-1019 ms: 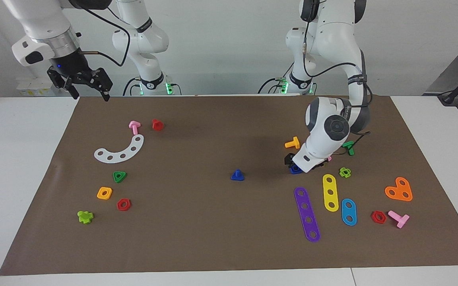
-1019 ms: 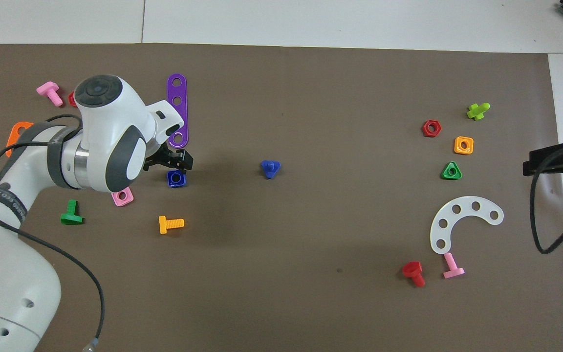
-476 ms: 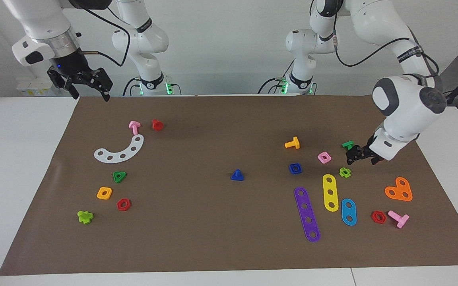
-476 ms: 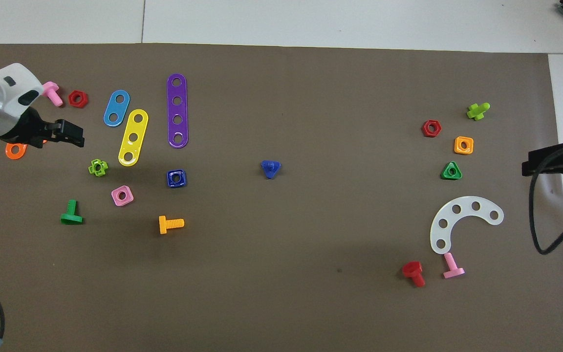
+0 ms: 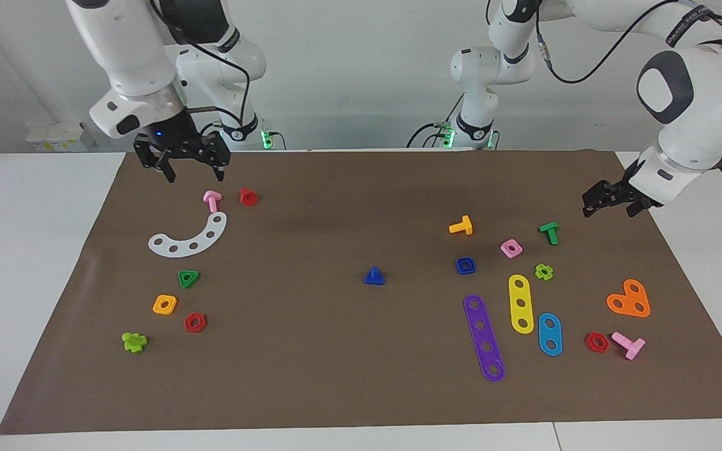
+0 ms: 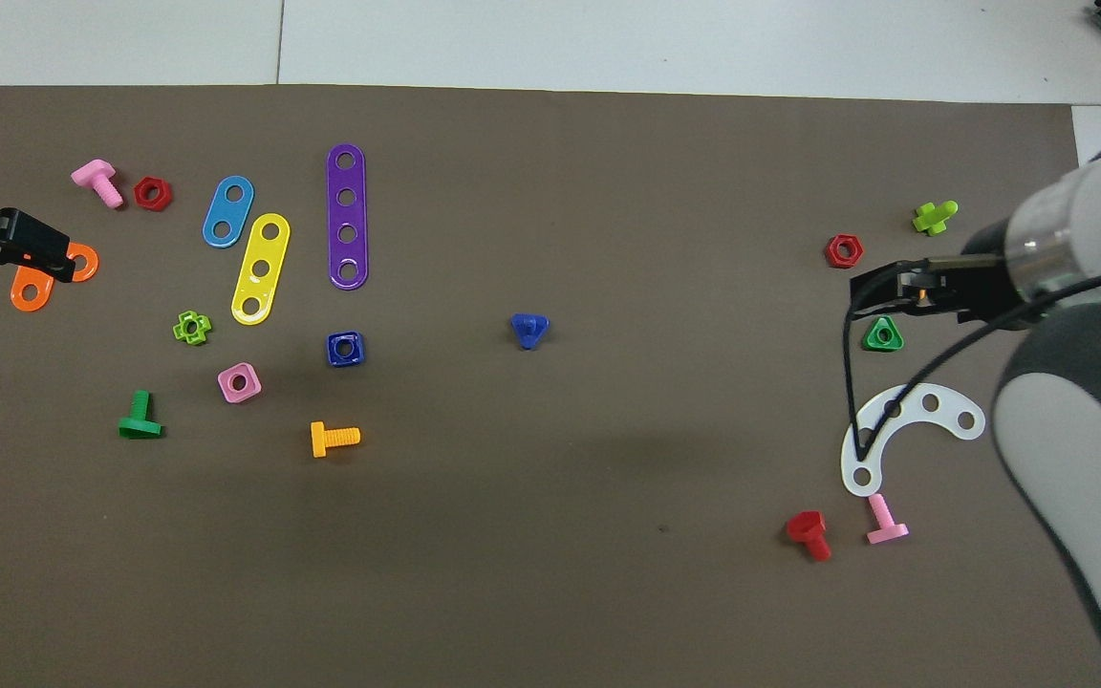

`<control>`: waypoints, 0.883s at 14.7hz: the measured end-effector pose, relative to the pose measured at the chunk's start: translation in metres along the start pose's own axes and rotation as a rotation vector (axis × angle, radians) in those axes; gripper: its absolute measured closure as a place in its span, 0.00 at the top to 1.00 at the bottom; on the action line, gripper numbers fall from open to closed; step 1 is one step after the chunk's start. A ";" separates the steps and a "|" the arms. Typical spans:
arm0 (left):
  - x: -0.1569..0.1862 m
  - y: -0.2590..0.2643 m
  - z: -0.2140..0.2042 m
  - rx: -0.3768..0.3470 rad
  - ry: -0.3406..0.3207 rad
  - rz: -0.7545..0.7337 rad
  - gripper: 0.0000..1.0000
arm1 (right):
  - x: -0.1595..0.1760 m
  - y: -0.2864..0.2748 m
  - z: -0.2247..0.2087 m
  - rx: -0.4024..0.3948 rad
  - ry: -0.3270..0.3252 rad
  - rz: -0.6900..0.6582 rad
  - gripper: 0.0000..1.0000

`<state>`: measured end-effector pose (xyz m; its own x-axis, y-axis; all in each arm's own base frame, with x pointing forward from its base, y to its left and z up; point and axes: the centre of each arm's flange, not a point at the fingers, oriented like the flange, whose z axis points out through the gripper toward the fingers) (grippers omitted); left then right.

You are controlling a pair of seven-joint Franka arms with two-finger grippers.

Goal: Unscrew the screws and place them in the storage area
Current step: 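Reach the right gripper toward the blue bolt in the middle, then lower the right gripper and grasp the blue bolt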

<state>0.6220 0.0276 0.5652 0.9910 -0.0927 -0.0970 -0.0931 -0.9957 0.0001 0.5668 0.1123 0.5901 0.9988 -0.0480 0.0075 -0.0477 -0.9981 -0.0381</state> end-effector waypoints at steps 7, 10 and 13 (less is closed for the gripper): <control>-0.026 0.022 -0.046 0.001 0.073 0.036 1.00 | 0.030 -0.258 0.168 0.024 0.049 0.063 1.00; -0.022 0.020 -0.043 0.004 0.094 0.033 1.00 | 0.019 -0.308 0.239 -0.014 0.107 -0.004 1.00; -0.021 0.019 -0.041 0.004 0.094 0.032 1.00 | 0.018 -0.309 0.263 -0.038 0.099 -0.022 1.00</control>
<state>0.6029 0.0100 0.6082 0.9921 -0.1254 -0.0035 -0.1254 -0.9921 -0.0021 0.6021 0.4302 0.3390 0.9939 -0.0278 0.1072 -0.0280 -0.9996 0.0013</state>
